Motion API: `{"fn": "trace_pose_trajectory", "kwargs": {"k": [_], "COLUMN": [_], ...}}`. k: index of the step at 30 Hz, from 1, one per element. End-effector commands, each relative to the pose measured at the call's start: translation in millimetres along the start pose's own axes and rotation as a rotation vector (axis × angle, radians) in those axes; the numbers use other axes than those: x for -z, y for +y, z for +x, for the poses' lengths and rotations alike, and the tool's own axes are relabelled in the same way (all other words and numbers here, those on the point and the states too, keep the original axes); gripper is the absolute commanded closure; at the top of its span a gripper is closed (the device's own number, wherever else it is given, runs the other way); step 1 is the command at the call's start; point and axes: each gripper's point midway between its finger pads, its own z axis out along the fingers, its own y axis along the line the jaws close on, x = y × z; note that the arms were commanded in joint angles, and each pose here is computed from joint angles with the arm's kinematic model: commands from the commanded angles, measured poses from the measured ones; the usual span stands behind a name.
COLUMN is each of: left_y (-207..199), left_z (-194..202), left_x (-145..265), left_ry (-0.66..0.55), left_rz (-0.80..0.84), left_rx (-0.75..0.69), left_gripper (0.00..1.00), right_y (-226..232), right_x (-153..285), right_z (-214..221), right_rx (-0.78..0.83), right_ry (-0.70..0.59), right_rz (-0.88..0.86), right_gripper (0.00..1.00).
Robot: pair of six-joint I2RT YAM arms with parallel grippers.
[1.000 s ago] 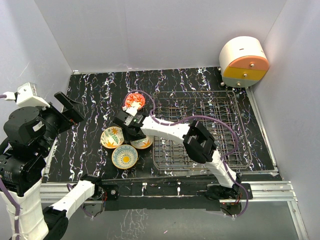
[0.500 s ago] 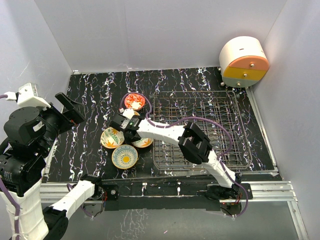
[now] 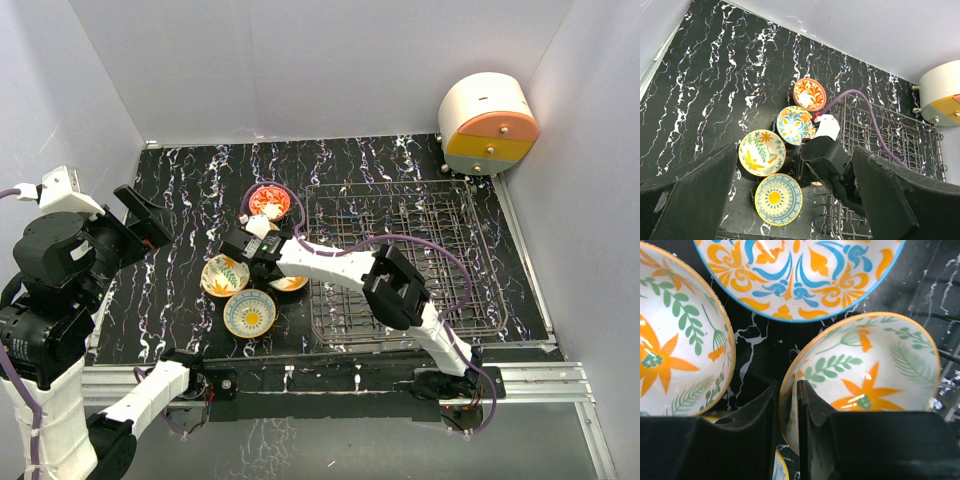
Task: Load the bowls into the dish rack
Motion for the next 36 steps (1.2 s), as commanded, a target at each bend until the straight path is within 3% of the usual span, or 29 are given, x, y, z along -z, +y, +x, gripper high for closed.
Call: {"fn": "trace_pose_trajectory", "kwargs": {"k": [1,9,15,19,26,36], "left_y": [-5.3,-6.1,-9.1,-10.1,-18.7,-32.4], "left_z": [-5.1,-2.4,-4.4,-4.3,-4.0,-4.0], "left_x": [2.6,0.9,-1.1,-5.3,-16.3,-38.4], "left_ry": [-0.012,-0.004,-0.002,0.001,0.017,0.049], "left_rz": [0.026,0.031,0.040,0.040,0.062,0.081], "left_rx": [0.000,-0.002,-0.012,-0.032,-0.039,-0.044], "left_gripper": [0.03,0.03,0.03,0.03,0.03,0.03], "right_y": [-12.7,1.5,26.4,15.1,-93.2,-264.6], "right_x": [67.6,113.4,191.3,225.8,221.7,203.0], "right_z": [-46.5,-71.5,-119.2,-140.2,-154.9,-155.9], "right_rx": [-0.033,-0.080,-0.076,-0.143,-0.460,-0.682], "right_ry": [-0.122,-0.194,-0.348,-0.378,-0.423,-0.578], "right_rz": [-0.018,-0.158,-0.423,-0.601,-0.837,-0.734], "right_gripper": [0.92,0.92,0.92,0.92,0.92,0.92]}}
